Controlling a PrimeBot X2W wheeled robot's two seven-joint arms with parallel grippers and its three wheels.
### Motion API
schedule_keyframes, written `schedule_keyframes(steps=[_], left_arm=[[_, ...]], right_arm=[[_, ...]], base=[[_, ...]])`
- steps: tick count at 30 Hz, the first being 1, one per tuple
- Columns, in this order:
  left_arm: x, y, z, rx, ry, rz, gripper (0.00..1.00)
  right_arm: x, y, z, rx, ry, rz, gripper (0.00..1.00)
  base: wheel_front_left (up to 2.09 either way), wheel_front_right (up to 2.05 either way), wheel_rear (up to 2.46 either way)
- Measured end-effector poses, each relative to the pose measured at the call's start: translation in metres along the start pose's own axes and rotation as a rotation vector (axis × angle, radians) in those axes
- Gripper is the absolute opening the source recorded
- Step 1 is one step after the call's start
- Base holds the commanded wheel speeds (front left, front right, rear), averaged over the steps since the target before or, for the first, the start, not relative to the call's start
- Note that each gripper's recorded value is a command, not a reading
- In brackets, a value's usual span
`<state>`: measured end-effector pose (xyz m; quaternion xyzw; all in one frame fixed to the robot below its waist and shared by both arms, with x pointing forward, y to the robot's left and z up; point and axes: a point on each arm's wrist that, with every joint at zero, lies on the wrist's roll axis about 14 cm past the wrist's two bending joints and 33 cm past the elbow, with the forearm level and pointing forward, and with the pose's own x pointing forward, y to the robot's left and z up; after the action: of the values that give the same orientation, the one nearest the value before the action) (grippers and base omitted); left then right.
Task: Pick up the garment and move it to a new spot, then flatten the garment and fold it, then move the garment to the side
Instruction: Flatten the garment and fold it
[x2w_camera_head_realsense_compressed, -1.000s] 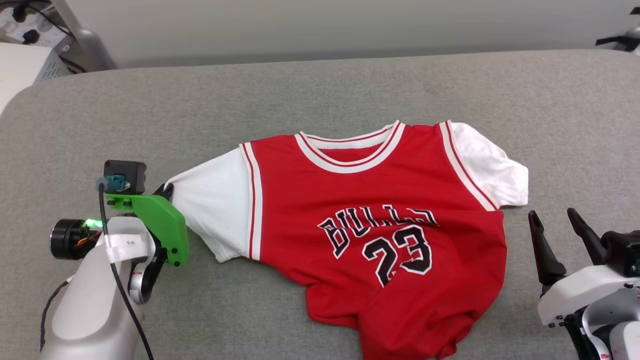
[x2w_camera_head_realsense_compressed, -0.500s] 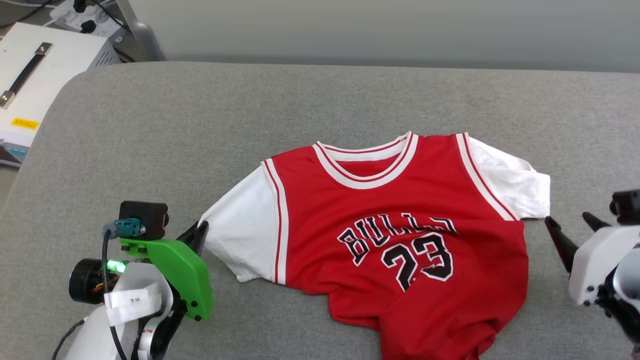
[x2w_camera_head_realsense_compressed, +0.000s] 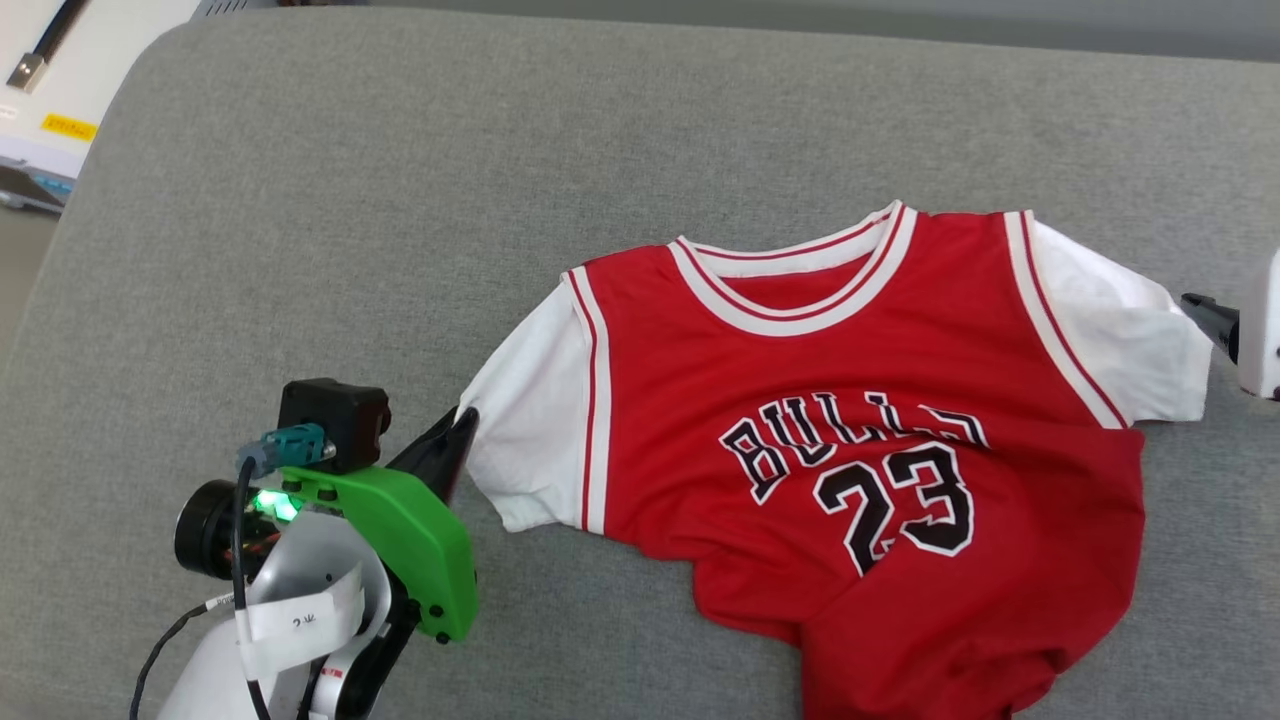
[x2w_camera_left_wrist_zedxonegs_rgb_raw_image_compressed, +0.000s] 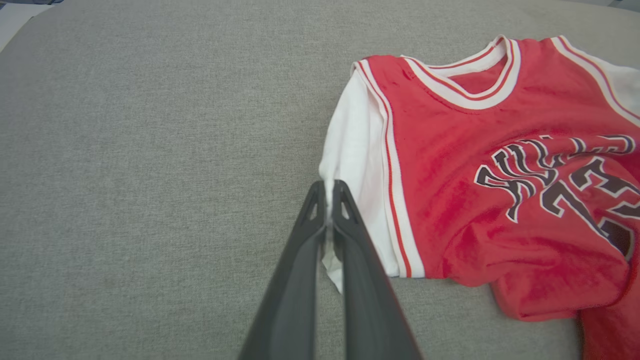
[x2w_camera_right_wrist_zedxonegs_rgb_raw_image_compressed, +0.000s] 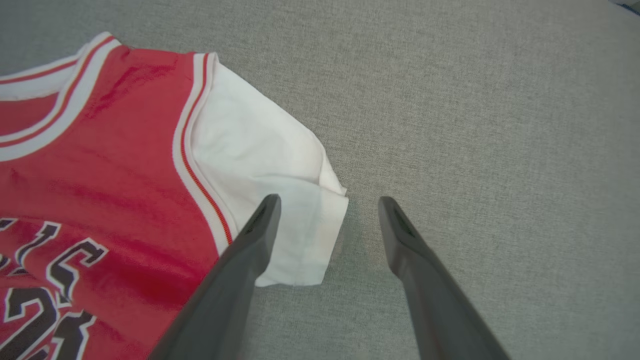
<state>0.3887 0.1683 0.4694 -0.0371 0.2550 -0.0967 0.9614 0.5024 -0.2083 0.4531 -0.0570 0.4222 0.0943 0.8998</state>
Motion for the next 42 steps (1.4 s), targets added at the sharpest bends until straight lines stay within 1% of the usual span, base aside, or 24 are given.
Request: schedule_keyframes(steps=[5,8,11,14,15,16,17,21,29,34,42], left_arm=[[0.009,0.004,-0.003,-0.011,0.010,0.009,0.00],[0.013,0.007,-0.005,-0.017,0.015,0.016,0.00],[0.016,0.010,-0.007,-0.022,0.019,0.026,0.00],[0.017,0.015,-0.012,-0.026,0.032,0.040,0.00],[0.019,0.020,-0.015,-0.029,0.037,0.054,0.00],[0.019,0.020,-0.015,-0.029,0.036,0.056,0.00],[0.019,0.022,-0.018,-0.031,0.042,0.060,0.00],[0.018,0.023,-0.018,-0.031,0.039,0.065,0.00],[0.009,0.028,-0.002,-0.014,-0.019,0.079,0.00],[-0.003,0.032,0.020,0.009,-0.096,0.094,0.00],[-0.031,0.030,0.072,0.079,-0.273,0.097,0.00]], right_arm=[[0.031,0.001,-0.005,-0.003,0.089,0.007,1.00],[0.053,0.008,-0.019,-0.014,0.165,0.020,1.00],[0.067,0.013,-0.034,-0.025,0.229,0.032,1.00],[0.074,0.015,-0.037,-0.040,0.255,0.038,1.00],[0.079,0.019,-0.047,-0.068,0.302,0.051,0.94],[0.079,0.019,-0.048,-0.067,0.304,0.054,0.48],[0.077,0.020,-0.048,-0.075,0.304,0.059,0.00],[0.072,0.025,-0.044,-0.058,0.253,0.081,0.00],[0.047,0.016,-0.027,-0.022,0.094,0.071,0.00],[0.012,0.004,0.002,-0.027,-0.078,0.047,0.00],[-0.067,-0.015,0.044,-0.047,-0.353,0.008,0.00]], base=[[0.00,0.00,0.00],[0.00,0.00,0.00],[0.00,0.00,0.00],[0.00,0.00,0.00],[0.00,0.00,0.00],[0.00,0.00,0.00],[0.00,0.00,0.00],[0.00,0.00,0.00],[0.00,0.00,0.00],[0.00,0.00,0.00],[0.00,0.00,0.00]])
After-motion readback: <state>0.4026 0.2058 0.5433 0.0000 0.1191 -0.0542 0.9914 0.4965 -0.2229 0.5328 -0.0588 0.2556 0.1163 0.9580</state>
